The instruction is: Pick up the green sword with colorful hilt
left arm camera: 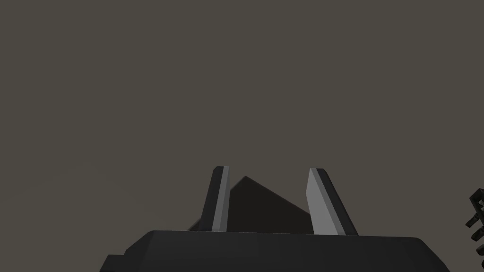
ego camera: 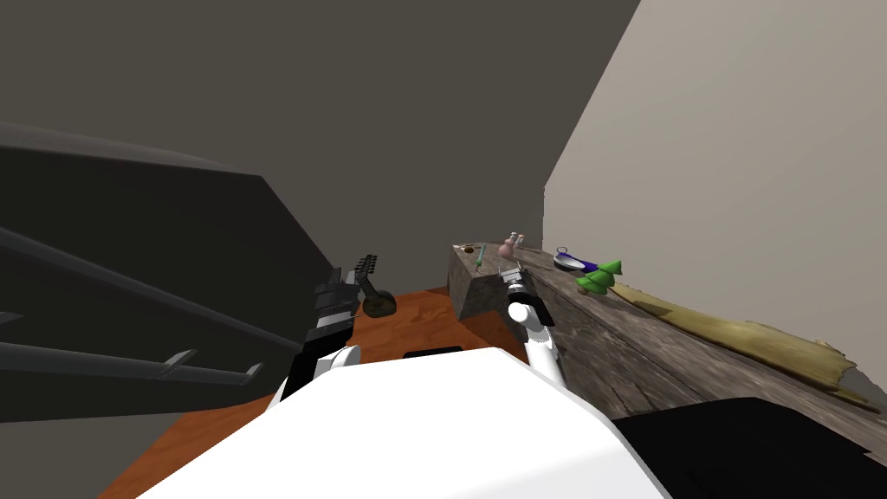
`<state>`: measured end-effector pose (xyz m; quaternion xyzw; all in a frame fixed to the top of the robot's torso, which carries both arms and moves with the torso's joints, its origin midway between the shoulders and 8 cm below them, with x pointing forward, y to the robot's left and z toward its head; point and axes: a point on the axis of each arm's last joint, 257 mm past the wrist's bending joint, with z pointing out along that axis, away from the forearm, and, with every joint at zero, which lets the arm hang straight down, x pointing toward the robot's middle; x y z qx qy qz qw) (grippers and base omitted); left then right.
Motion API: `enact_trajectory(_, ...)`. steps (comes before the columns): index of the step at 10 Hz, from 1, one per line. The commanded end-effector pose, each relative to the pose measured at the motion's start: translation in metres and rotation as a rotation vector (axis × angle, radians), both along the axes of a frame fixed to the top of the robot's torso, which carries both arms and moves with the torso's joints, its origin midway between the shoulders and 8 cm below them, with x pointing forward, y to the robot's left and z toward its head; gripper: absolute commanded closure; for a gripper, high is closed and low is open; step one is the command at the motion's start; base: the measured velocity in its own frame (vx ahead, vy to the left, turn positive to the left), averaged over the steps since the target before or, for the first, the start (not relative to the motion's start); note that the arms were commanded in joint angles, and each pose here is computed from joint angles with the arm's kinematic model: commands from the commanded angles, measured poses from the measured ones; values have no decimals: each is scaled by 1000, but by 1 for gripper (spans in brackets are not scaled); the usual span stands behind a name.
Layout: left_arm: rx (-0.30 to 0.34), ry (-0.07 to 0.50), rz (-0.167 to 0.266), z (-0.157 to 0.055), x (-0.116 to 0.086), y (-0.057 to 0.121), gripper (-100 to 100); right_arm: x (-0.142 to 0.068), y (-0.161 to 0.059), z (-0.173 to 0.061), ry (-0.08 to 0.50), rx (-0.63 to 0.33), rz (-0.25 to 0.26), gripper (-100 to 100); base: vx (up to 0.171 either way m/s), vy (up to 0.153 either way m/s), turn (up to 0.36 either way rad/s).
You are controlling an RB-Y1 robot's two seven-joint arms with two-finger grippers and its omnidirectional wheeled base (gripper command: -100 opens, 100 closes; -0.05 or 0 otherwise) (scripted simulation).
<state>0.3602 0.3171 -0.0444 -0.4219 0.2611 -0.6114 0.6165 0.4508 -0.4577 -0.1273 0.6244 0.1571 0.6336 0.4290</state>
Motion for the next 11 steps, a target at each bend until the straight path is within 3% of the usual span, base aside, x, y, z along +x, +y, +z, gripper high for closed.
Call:
enact_trajectory(1, 0, 0, 0, 0, 0, 0, 0, 1, 1, -6, 4, 48, 13, -100, 3, -8, 20)
enact_trajectory(6, 0, 0, 0, 0, 0, 0, 0, 15, -2, -35, 41, 223, 67, -100, 9, -14, 34)
enact_trajectory(11, 0, 0, 0, 0, 0, 0, 0, 24, 3, -50, 46, 355, 117, -100, 18, -24, 40)
